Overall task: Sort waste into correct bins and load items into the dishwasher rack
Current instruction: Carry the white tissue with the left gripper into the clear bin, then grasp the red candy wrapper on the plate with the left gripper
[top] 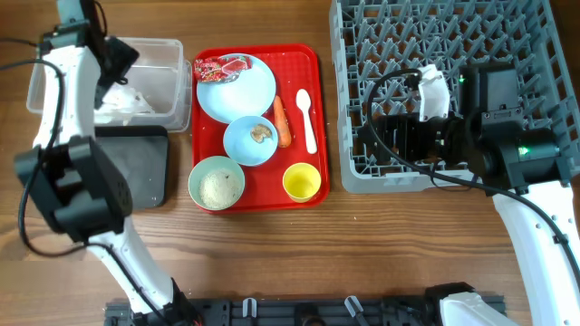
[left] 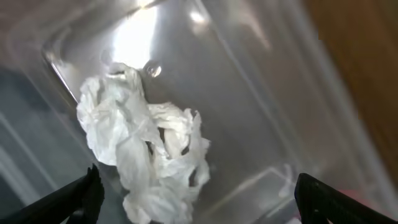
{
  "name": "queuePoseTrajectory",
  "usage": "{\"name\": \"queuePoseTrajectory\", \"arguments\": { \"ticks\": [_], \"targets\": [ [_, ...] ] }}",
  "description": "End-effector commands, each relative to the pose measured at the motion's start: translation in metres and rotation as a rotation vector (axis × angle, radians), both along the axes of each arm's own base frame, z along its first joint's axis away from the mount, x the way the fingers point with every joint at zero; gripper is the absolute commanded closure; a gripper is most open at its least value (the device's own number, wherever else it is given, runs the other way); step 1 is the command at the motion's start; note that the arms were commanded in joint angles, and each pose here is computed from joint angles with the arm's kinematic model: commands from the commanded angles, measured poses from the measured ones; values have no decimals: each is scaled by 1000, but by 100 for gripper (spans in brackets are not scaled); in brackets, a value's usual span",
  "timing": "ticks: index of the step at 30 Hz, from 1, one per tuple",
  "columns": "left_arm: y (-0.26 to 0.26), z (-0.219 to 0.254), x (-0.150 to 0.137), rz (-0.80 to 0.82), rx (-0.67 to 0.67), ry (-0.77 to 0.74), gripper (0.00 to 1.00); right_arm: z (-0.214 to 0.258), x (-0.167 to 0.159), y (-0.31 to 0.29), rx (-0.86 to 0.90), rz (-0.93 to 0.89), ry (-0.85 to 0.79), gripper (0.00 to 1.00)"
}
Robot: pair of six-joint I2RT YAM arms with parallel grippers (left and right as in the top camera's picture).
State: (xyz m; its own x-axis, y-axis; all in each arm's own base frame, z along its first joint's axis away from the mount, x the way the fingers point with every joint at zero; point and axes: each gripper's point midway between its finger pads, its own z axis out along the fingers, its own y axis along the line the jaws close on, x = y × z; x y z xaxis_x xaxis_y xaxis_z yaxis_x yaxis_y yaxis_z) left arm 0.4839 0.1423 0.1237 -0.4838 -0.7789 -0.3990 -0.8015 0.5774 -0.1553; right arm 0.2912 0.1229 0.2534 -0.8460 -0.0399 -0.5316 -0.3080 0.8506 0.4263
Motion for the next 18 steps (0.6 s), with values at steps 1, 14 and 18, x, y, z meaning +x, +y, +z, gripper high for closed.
{"name": "queuePoseTrajectory", "arguments": {
  "ticks": [1,14,18],
  "targets": [
    [-36,79,8,-230,69,-142,1,6,5,2,20,-21,1,0],
    [-241,2,48,-622,59,-102,1,6,5,2,17,-22,-3,0],
    [-235,-65,48,-331,21,-27,1,4,3,1,15,-23,12,0]
  ]
}}
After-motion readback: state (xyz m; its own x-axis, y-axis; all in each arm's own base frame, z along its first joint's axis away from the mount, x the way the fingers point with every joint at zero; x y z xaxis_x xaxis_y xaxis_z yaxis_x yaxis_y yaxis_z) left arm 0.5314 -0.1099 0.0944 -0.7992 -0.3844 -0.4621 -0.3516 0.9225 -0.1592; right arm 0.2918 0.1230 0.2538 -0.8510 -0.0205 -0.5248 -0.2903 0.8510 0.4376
